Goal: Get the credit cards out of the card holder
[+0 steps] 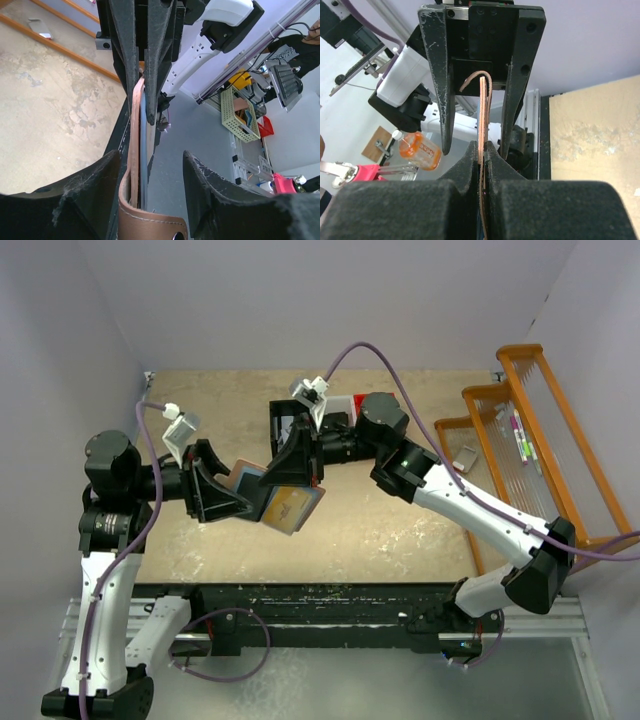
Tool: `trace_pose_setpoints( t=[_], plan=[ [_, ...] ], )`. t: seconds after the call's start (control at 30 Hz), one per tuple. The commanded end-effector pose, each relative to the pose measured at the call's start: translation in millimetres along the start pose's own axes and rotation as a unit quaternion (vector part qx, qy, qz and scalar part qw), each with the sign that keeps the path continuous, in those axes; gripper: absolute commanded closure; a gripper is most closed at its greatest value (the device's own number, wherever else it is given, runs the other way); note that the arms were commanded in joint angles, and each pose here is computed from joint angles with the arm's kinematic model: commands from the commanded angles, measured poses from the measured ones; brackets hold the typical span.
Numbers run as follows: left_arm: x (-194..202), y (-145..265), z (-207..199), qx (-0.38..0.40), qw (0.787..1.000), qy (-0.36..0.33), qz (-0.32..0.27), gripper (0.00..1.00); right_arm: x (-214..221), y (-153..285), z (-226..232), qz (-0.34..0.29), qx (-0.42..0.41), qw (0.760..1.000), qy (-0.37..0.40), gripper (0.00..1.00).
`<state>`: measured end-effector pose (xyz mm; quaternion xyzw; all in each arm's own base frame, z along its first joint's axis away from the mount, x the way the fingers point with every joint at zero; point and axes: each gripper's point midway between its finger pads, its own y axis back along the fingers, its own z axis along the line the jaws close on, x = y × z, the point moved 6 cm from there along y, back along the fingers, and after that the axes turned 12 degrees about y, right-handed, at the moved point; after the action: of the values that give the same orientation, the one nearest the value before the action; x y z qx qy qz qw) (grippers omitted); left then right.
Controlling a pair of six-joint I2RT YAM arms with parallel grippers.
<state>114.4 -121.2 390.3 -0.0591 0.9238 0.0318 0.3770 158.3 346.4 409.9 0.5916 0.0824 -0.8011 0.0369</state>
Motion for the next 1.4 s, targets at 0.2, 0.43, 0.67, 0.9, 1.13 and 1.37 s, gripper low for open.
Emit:
trace_pose_setpoints(
  t=[0.2, 0.43, 0.67, 0.9, 1.13, 1.37],
  plan=[
    [-3, 1, -2, -0.022, 0.998, -0.057, -0.015, 0.73, -16, 6, 9, -0.019, 0.014, 1.000, 0.019, 1.00],
    [-4, 1, 1, -0.026, 0.999, -0.040, -0.017, 1.00, -18, 6, 1, -0.015, 0.047, 0.999, 0.011, 0.65],
    [-14, -2, 11, -0.058, 0.997, -0.005, -0.046, 1.00, -44, 52, -2, -0.087, 0.243, 0.966, -0.005, 0.34],
    [-27, -3, 39, -0.118, 0.989, 0.037, -0.086, 1.00, -50, 76, 23, -0.153, 0.257, 0.954, -0.008, 0.39],
    [-30, -5, 42, -0.110, 0.989, 0.056, -0.086, 1.00, -15, 40, 14, -0.120, 0.178, 0.974, -0.067, 0.47],
    [-26, -6, 31, -0.075, 0.994, 0.054, -0.062, 1.00, 10, 15, 3, -0.102, 0.144, 0.979, -0.101, 0.48]
  ],
)
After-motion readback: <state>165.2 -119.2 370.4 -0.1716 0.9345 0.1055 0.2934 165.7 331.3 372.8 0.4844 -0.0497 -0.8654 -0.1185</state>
